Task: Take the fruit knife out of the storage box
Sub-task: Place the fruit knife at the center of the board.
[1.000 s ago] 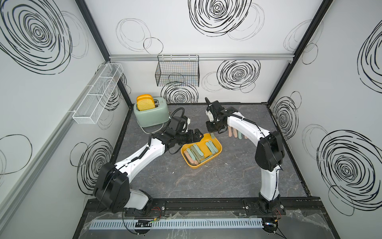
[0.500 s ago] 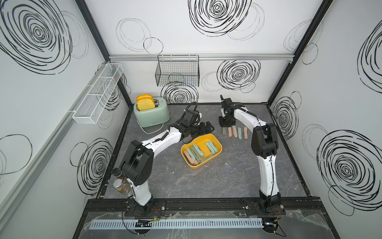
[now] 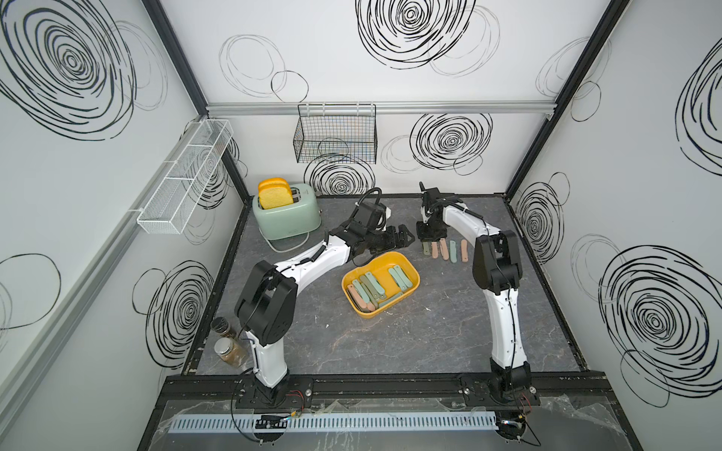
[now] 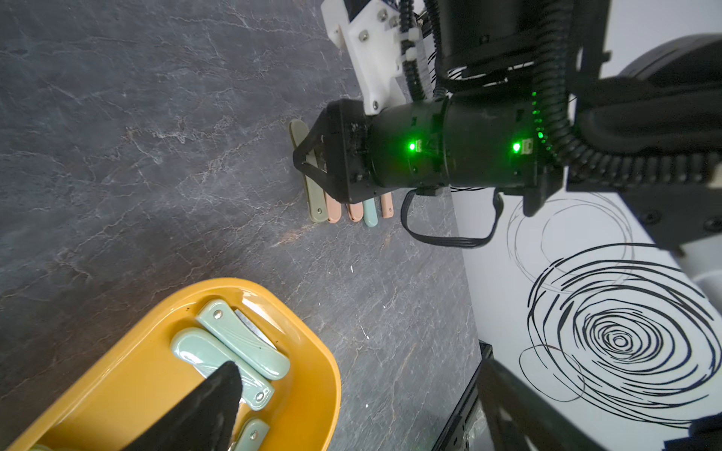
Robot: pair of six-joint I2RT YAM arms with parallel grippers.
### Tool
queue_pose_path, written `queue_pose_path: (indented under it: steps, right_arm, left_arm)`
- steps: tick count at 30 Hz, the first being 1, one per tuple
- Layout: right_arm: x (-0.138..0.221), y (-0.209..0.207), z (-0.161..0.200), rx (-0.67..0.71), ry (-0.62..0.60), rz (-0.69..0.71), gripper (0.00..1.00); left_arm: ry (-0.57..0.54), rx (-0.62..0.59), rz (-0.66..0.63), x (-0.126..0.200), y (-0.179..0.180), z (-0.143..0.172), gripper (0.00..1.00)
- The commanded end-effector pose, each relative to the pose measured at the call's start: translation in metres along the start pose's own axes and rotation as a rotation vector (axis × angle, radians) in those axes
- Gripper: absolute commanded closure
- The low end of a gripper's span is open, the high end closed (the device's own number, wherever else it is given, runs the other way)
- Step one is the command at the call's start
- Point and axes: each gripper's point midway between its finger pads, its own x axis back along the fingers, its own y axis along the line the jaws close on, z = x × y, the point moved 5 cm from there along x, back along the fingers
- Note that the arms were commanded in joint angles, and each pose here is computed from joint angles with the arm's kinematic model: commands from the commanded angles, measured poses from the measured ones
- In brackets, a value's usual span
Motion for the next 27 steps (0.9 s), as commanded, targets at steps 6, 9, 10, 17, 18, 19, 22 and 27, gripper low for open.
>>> queue_pose_path:
  steps: [6, 9, 10, 17, 18, 19, 22, 27]
  right_arm:
    - [0.004, -0.005, -0.006, 0.007, -0.007, 0.010, 0.62]
    - [0.011, -0.004, -0.008, 0.005, -0.016, 0.009, 0.57]
    - [0.016, -0.004, -0.011, 0.005, -0.024, 0.007, 0.57]
    - [0.065, 0.034, -0.007, 0.065, -0.083, -0.038, 0.58]
    - [0.072, 0.043, -0.001, 0.087, -0.086, -0.045, 0.56]
    - [0.079, 0.052, 0.006, 0.107, -0.090, -0.054, 0.53]
    - [0.094, 0.081, 0.034, 0.179, -0.094, -0.079, 0.37]
    - [0.111, 0.116, 0.087, 0.289, -0.088, -0.125, 0.14]
  left_arm:
    - [-0.042, 0.001, 0.041, 0.004, -0.013, -0.015, 0.02]
    - [-0.048, 0.006, 0.042, 0.010, -0.015, -0.016, 0.02]
    - [-0.054, 0.007, 0.042, 0.013, -0.017, -0.017, 0.02]
    - [-0.099, -0.026, 0.022, 0.058, -0.024, -0.019, 0.02]
    - [-0.103, -0.033, 0.016, 0.067, -0.024, -0.016, 0.02]
    - [-0.108, -0.037, 0.008, 0.077, -0.023, -0.012, 0.02]
    - [-0.120, -0.037, -0.022, 0.105, -0.015, 0.005, 0.02]
    - [-0.118, -0.027, -0.073, 0.143, 0.007, 0.042, 0.02]
